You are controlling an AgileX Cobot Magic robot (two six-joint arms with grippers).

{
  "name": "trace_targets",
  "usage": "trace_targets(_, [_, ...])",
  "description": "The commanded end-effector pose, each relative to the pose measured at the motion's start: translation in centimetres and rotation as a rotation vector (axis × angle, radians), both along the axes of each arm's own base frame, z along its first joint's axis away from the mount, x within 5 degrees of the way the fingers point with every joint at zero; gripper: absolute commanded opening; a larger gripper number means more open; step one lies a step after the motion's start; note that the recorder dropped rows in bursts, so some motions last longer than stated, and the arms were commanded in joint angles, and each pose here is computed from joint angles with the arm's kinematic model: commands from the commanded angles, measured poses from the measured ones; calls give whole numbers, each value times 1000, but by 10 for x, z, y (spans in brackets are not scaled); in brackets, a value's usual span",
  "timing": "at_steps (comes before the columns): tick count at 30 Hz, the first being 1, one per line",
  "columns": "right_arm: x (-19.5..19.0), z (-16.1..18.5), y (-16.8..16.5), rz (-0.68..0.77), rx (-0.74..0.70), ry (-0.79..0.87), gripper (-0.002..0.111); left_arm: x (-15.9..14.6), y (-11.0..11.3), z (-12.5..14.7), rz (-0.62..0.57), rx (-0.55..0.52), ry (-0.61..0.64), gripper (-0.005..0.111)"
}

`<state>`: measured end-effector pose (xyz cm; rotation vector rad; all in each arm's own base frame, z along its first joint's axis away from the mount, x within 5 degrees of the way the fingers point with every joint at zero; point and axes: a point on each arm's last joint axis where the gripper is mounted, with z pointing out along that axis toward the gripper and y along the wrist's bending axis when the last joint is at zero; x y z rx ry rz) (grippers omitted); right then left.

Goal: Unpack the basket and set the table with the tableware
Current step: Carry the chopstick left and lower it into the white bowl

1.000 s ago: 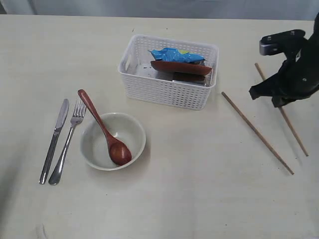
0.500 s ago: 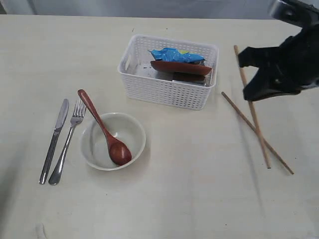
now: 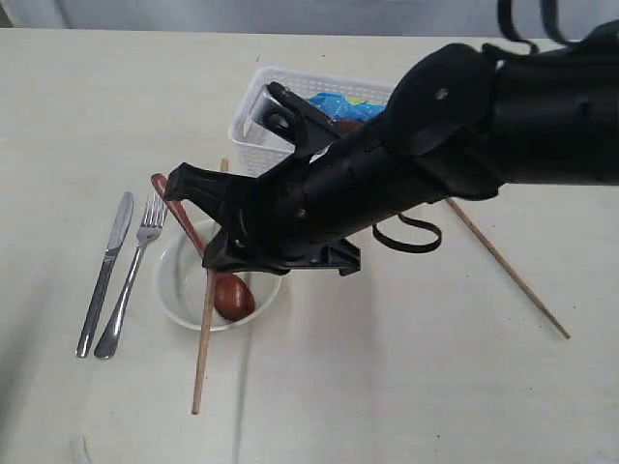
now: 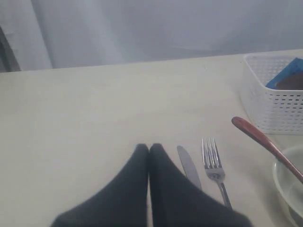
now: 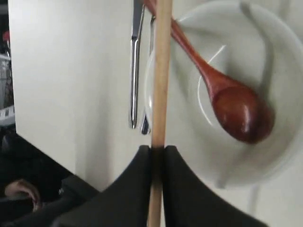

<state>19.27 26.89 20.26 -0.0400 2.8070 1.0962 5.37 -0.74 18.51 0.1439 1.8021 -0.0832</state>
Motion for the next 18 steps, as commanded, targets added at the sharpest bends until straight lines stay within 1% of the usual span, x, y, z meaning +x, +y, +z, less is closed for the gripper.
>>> trace_targets(1, [11, -20, 6, -108, -3, 18, 0, 0, 0, -1, 3, -11, -1, 0])
trace_targets(5, [16, -28, 9, -111, -21, 4, 0, 0, 0, -1, 3, -11, -1, 0])
trace_targets(9, [20, -25, 14, -79, -14, -38, 0, 0, 0, -1, 3, -11, -1, 0])
trace_targets(13, [23, -22, 21, -50, -2, -41, 0, 0, 0, -1, 3, -11, -1, 0])
trace_targets(18, [23, -37, 28, -28, -29, -11, 0, 0, 0, -1, 3, -11, -1, 0])
